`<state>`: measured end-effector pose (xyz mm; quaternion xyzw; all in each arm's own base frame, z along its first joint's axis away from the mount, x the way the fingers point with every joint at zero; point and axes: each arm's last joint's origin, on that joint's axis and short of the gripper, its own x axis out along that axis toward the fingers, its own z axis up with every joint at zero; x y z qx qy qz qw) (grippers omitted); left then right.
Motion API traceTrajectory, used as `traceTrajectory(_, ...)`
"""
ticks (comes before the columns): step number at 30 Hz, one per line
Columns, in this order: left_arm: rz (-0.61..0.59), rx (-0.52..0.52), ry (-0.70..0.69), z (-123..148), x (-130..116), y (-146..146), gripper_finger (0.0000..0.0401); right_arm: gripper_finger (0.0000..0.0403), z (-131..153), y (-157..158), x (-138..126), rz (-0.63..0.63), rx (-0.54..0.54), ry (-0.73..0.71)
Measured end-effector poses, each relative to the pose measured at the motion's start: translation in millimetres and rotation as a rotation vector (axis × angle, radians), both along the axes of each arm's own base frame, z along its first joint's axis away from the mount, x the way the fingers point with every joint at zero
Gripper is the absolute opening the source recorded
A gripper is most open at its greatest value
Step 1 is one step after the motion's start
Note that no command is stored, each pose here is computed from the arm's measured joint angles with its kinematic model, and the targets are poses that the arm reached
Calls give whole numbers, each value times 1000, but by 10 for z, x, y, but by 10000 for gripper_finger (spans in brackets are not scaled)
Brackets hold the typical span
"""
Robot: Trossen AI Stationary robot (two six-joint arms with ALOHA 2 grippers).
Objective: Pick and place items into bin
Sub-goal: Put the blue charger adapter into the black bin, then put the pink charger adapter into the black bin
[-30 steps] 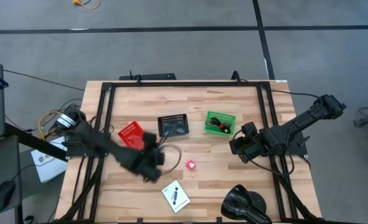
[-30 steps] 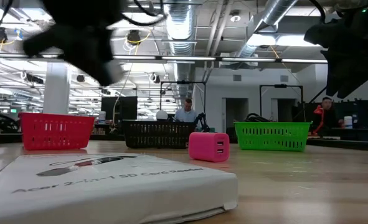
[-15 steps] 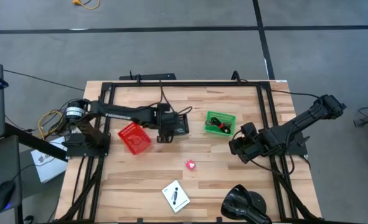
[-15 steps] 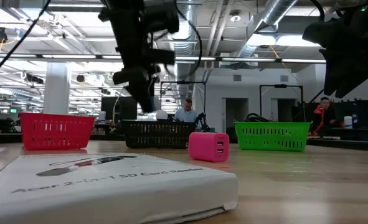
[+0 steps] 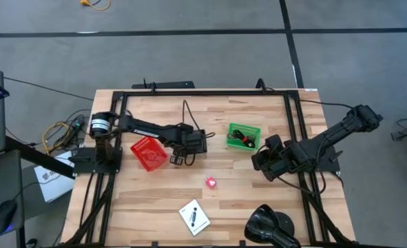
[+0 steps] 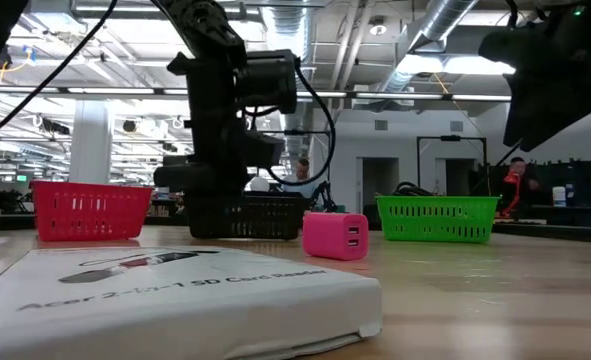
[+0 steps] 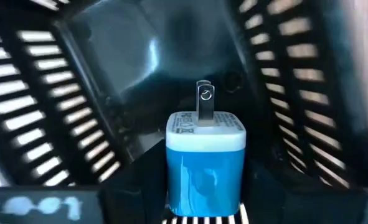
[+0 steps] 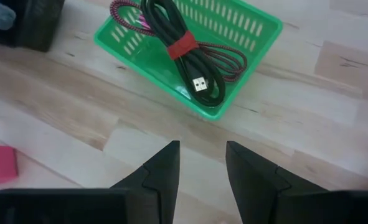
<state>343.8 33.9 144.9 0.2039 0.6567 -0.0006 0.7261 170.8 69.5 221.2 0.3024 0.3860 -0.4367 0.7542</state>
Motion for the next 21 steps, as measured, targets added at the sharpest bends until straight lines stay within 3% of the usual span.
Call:
traceTrajectory(10, -71, 109, 3, 85, 40, 33, 204, 123, 2, 7, 15, 0, 9, -16)
traceTrajectory(14, -90, 105, 46, 180, 49, 23, 223, 123, 2, 10, 20, 0, 12, -22)
traceTrajectory(21, -51, 78, 70, 552, 136, -81, 210, 123, 14, 0, 66, 15, -8, -58)
